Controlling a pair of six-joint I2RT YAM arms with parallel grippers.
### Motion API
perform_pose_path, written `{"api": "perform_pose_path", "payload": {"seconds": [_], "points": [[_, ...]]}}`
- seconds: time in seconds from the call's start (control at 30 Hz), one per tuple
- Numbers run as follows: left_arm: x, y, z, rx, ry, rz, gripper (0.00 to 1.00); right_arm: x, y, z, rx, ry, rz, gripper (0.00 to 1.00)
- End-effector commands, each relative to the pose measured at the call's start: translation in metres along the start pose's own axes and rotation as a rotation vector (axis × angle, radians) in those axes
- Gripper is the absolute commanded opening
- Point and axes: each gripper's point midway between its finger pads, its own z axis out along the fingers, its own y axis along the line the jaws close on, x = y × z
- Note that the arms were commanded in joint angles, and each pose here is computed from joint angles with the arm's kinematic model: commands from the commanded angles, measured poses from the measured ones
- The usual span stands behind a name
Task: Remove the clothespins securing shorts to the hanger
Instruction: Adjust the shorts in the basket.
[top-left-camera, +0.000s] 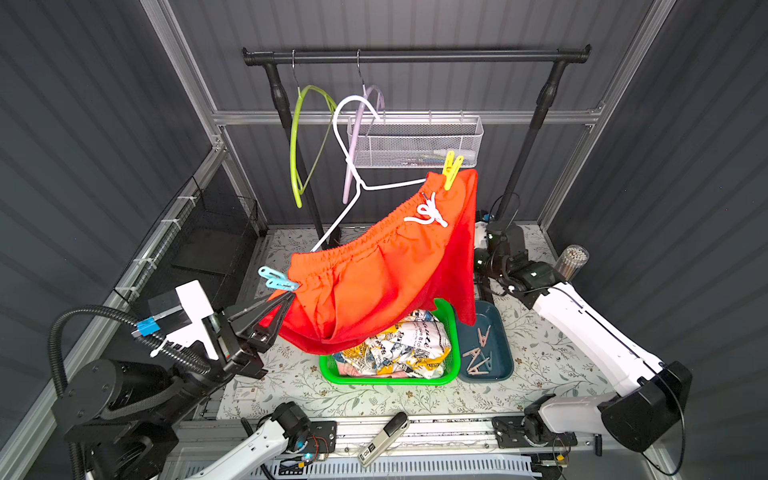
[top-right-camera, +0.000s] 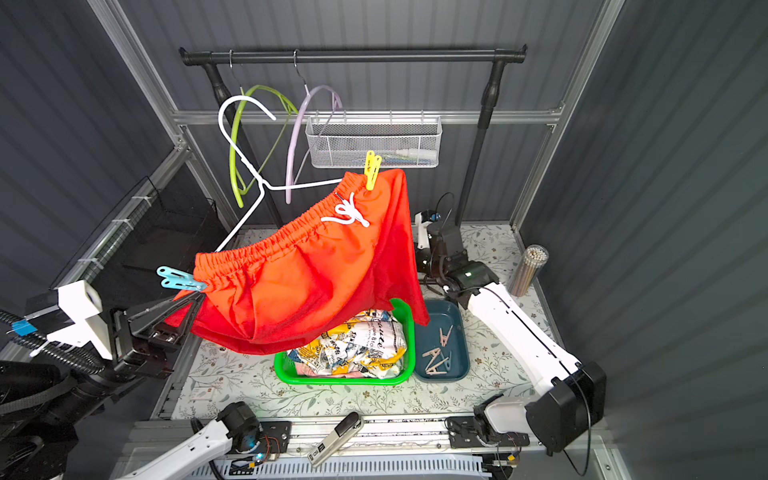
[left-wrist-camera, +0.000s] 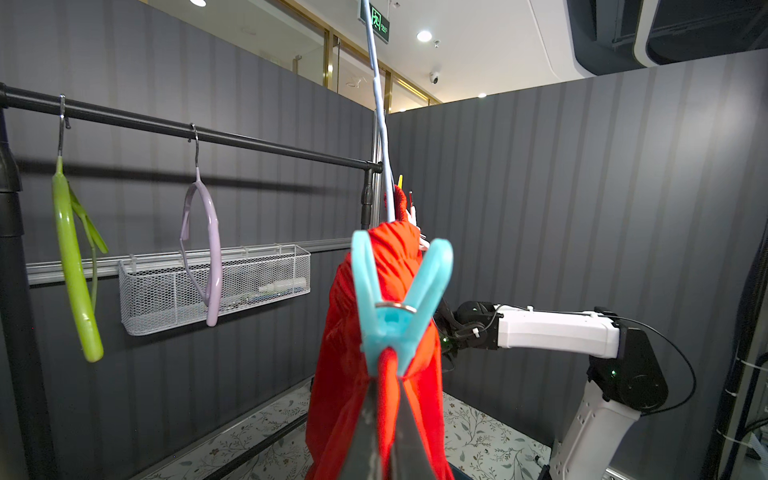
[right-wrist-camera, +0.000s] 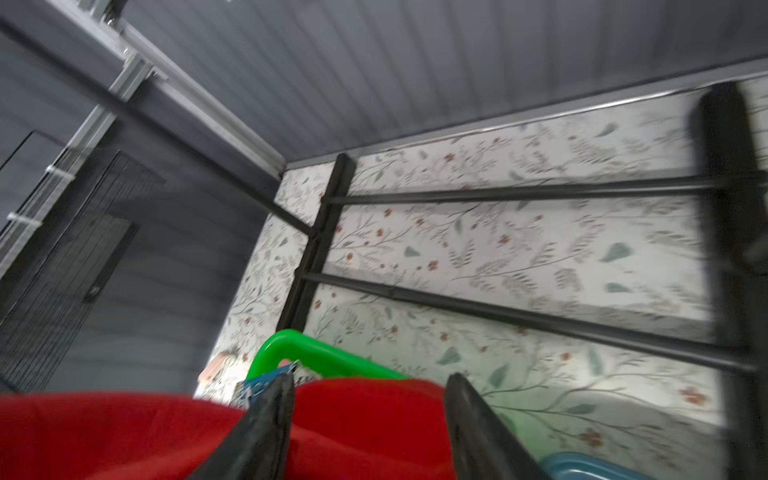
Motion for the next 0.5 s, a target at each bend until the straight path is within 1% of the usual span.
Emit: {"api": "perform_pose_path", "payload": {"seconds": [0.0,0.1,0.23,0.3,0.4,0.47], "points": [[-0.009,0.002,0.012,-0.002,-0.028,0.004,0.00,0.017,0.023,-0.004,-0.047,0.009,0.029,0.60],[0.003,0.004,0.025,-0.001,0.033,0.007,0.00,0.036,0.035,-0.008,-0.042,0.033,0.047,0.59],[0.008,0.007,0.035,-0.011,0.061,0.019,0.00,0.061,0.045,-0.014,-0.046,0.052,0.105,0.58],[0.010,0.008,0.037,-0.012,0.081,0.033,0.00,0.081,0.047,-0.013,-0.046,0.068,0.128,0.57],[0.018,0.009,0.039,-0.015,0.122,0.054,0.00,0.104,0.039,-0.013,-0.021,0.089,0.159,0.58],[0.024,0.016,0.040,-0.050,0.147,0.066,0.00,0.116,0.025,-0.013,0.009,0.095,0.182,0.57]]}}
